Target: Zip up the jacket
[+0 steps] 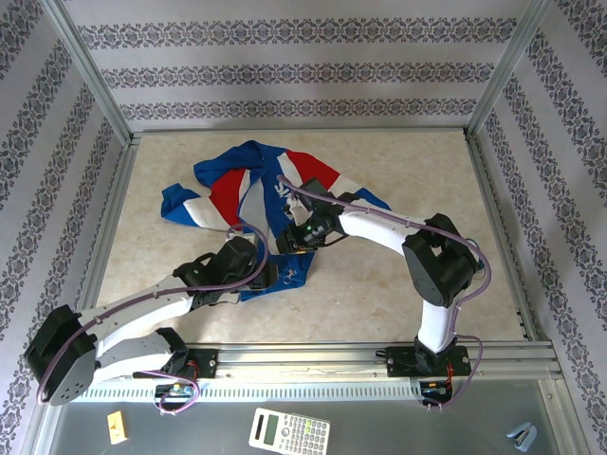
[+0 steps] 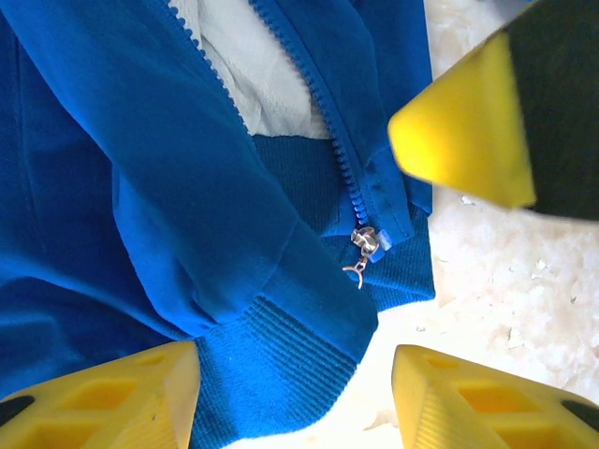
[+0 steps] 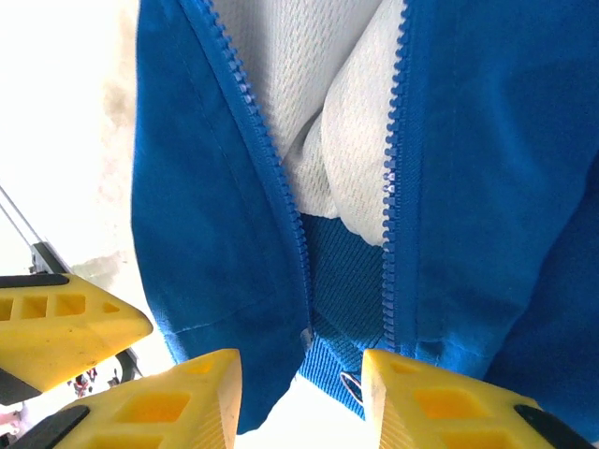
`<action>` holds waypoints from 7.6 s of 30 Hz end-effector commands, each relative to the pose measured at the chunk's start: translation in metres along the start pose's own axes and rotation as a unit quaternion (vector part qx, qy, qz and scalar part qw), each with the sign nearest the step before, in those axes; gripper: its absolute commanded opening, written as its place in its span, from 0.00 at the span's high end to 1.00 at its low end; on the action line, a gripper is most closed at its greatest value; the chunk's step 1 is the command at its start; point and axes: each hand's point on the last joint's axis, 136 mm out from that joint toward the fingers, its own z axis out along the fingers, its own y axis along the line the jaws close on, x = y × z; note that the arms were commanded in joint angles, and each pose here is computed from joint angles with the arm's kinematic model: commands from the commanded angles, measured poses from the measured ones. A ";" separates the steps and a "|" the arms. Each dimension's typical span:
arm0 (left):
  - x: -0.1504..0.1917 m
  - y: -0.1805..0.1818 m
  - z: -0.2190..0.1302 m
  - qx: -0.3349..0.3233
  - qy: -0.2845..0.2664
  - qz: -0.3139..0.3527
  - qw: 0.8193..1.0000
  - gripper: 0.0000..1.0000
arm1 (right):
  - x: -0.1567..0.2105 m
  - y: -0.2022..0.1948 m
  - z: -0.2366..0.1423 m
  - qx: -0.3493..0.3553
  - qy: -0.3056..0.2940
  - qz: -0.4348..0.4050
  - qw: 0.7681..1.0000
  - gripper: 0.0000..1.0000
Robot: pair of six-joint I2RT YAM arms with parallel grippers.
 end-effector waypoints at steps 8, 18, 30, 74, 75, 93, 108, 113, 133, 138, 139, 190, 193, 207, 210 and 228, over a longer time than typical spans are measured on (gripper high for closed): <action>0.004 0.031 0.021 -0.116 0.042 -0.047 0.991 0.45 | 0.001 0.005 0.005 -0.004 0.007 -0.001 1.000 0.62; 0.031 0.090 -0.003 -0.127 0.046 -0.126 0.983 0.65 | 0.000 0.010 0.003 -0.012 0.003 -0.001 1.000 0.62; 0.043 0.108 -0.001 -0.109 0.047 -0.169 0.978 0.65 | 0.003 0.039 0.024 -0.048 0.015 -0.011 0.999 0.62; 0.043 0.105 0.004 -0.078 0.044 -0.175 0.980 0.66 | 0.019 0.063 0.094 -0.094 0.054 -0.010 0.994 0.57; 0.043 0.104 0.004 -0.078 0.045 -0.174 0.981 0.66 | 0.018 0.063 0.094 -0.095 0.054 -0.011 0.994 0.56; 0.042 0.102 0.004 -0.071 0.052 -0.170 0.982 0.66 | 0.011 0.086 0.072 -0.131 0.028 -0.040 0.990 0.56; 0.045 0.104 0.005 -0.068 0.053 -0.173 0.981 0.66 | 0.015 0.088 0.065 -0.131 0.026 -0.047 0.990 0.60; 0.044 0.104 0.005 -0.064 0.054 -0.174 0.981 0.66 | 0.020 0.079 0.076 -0.122 0.040 -0.037 0.991 0.61; 0.029 0.085 -0.010 -0.035 0.050 -0.146 0.987 0.59 | 0.020 0.074 0.075 -0.113 0.029 -0.027 0.993 1.00; 0.011 0.069 -0.038 -0.017 0.030 -0.119 0.992 0.51 | 0.010 0.083 0.053 -0.121 0.004 -0.029 0.992 1.00; 0.006 0.064 -0.044 -0.009 0.023 -0.114 0.993 0.51 | 0.007 0.085 0.049 -0.124 0.000 -0.028 0.992 1.00; -0.017 0.021 -0.033 0.190 -0.064 -0.166 0.965 0.68 | -0.002 0.087 0.022 -0.139 -0.003 0.014 0.990 1.00; -0.017 0.018 -0.034 0.201 -0.063 -0.167 0.963 0.68 | -0.001 0.086 0.024 -0.139 0.000 0.017 0.990 1.00; -0.011 0.021 -0.029 0.200 -0.051 -0.168 0.964 1.00 | -0.003 0.084 0.020 -0.138 -0.003 0.017 0.990 1.00; -0.010 0.024 -0.028 0.195 -0.053 -0.172 0.964 1.00 | -0.004 0.076 0.013 -0.129 -0.010 0.017 0.991 0.80; -0.013 0.032 -0.026 0.184 -0.060 -0.179 0.965 1.00 | 0.033 -0.049 0.000 -0.030 -0.001 0.070 0.997 0.67</action>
